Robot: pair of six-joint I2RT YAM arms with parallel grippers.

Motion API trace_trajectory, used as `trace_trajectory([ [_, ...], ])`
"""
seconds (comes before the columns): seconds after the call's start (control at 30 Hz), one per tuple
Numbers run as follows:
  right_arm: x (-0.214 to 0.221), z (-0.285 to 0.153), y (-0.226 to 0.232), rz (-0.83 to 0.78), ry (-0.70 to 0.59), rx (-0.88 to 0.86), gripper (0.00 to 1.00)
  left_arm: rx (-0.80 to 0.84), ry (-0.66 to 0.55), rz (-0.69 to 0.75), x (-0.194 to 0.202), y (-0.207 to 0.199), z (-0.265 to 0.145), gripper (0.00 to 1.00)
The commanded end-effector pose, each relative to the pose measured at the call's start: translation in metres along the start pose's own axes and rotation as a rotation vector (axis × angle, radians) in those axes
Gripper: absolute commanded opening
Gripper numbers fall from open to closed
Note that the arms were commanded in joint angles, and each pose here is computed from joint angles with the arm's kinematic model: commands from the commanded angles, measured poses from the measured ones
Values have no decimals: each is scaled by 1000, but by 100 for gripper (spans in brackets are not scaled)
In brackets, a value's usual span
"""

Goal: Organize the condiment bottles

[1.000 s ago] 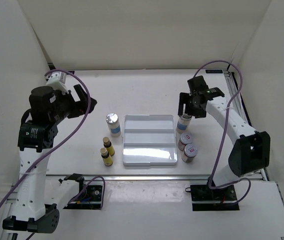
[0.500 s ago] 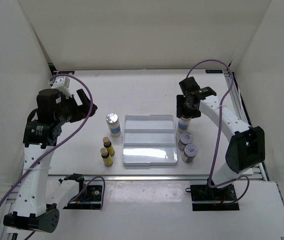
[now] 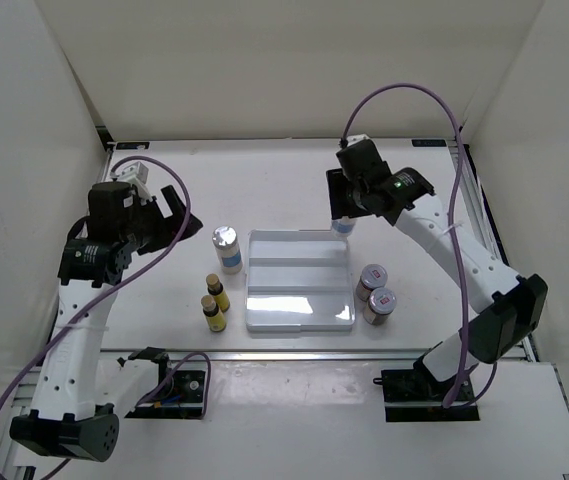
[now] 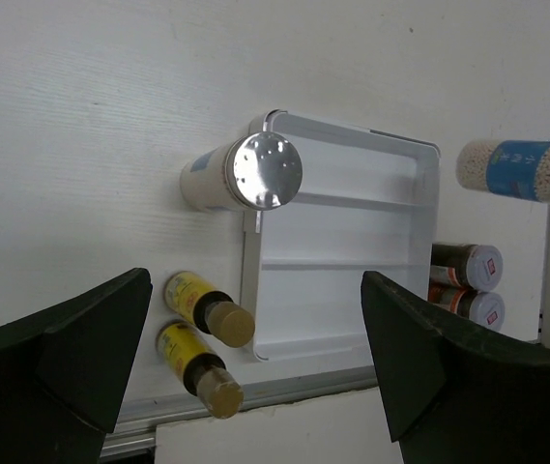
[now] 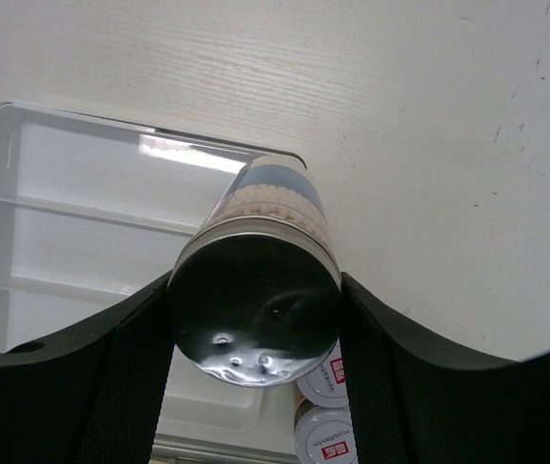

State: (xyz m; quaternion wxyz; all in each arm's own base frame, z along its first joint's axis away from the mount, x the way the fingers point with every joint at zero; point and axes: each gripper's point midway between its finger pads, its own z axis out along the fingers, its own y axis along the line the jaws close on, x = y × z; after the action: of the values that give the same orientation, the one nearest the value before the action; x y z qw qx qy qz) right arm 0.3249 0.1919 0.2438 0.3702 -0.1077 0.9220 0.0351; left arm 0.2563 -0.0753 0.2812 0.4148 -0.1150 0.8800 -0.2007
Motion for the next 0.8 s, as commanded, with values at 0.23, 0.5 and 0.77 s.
trace_trajectory([
  [0.23,3,44,25,-13,-6,-74,6,108,24,-44,8,-18,1,100],
  [0.5,18,68,28,-21,27,-66,6,152,178,-99,32,-23,24,100],
  [0.77,31,74,24,-6,71,-33,62,80,172,-85,30,-8,41,100],
])
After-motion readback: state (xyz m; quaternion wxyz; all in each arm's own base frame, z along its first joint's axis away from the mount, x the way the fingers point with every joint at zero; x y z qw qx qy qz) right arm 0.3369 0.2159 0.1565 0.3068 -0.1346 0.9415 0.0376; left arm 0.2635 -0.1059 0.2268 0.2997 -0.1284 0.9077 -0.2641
